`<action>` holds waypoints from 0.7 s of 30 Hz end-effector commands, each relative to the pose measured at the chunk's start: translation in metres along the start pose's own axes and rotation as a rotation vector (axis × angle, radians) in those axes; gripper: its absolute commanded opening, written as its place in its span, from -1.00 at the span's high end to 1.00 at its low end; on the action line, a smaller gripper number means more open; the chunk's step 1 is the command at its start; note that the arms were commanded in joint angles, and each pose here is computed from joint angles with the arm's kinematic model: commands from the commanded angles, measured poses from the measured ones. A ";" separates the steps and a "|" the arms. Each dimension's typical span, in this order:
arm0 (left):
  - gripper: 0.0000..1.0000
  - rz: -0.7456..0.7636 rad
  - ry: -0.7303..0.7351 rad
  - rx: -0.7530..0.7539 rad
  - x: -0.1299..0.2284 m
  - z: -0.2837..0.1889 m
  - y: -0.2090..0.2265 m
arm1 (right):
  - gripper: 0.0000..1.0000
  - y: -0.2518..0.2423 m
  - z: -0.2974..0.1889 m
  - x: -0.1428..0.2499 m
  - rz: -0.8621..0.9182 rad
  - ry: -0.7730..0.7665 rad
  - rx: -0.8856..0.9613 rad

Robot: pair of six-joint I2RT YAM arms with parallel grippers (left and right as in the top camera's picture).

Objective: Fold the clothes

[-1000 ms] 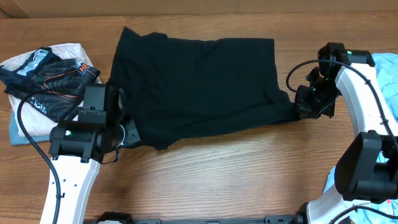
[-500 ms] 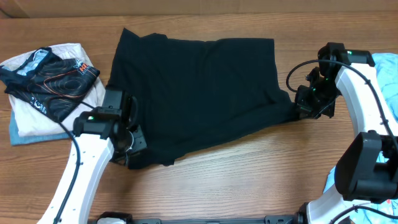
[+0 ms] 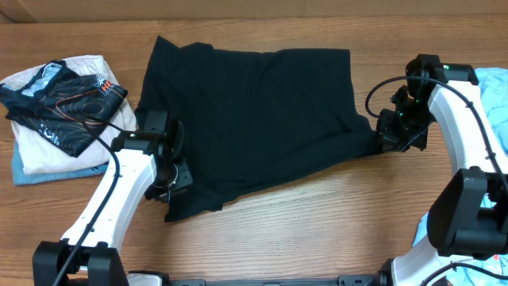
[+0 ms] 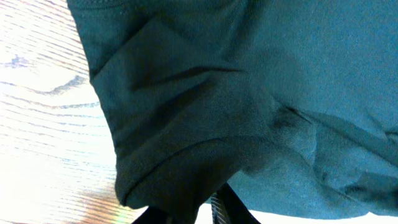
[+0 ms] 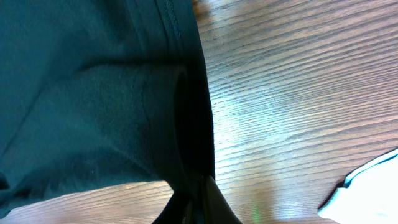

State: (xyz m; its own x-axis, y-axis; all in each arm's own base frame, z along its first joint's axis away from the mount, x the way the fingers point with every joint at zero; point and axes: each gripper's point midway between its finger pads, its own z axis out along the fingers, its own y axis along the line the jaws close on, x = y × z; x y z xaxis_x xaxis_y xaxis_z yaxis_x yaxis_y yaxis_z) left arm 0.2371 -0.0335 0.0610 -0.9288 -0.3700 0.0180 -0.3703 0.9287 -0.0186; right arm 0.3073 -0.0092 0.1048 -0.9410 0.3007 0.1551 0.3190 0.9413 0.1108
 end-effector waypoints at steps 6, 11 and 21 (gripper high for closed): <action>0.51 -0.003 -0.045 -0.078 -0.009 0.003 0.014 | 0.90 0.001 -0.015 -0.005 -0.011 -0.061 0.004; 0.51 -0.004 -0.064 -0.073 -0.014 0.003 0.012 | 0.90 0.001 -0.015 -0.006 -0.011 -0.064 0.003; 0.92 -0.004 -0.094 -0.057 -0.022 -0.008 0.007 | 0.90 0.001 -0.015 -0.006 -0.011 -0.065 0.003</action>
State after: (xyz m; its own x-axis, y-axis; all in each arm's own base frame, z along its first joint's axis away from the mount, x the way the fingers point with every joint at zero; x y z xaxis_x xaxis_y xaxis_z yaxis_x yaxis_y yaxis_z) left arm 0.2484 -0.0211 0.0607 -0.9289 -0.3664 -0.0528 -0.3684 0.9291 0.0331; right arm 0.3083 -0.0099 0.1046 -0.9418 0.3008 0.1501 0.3182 0.9417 0.1093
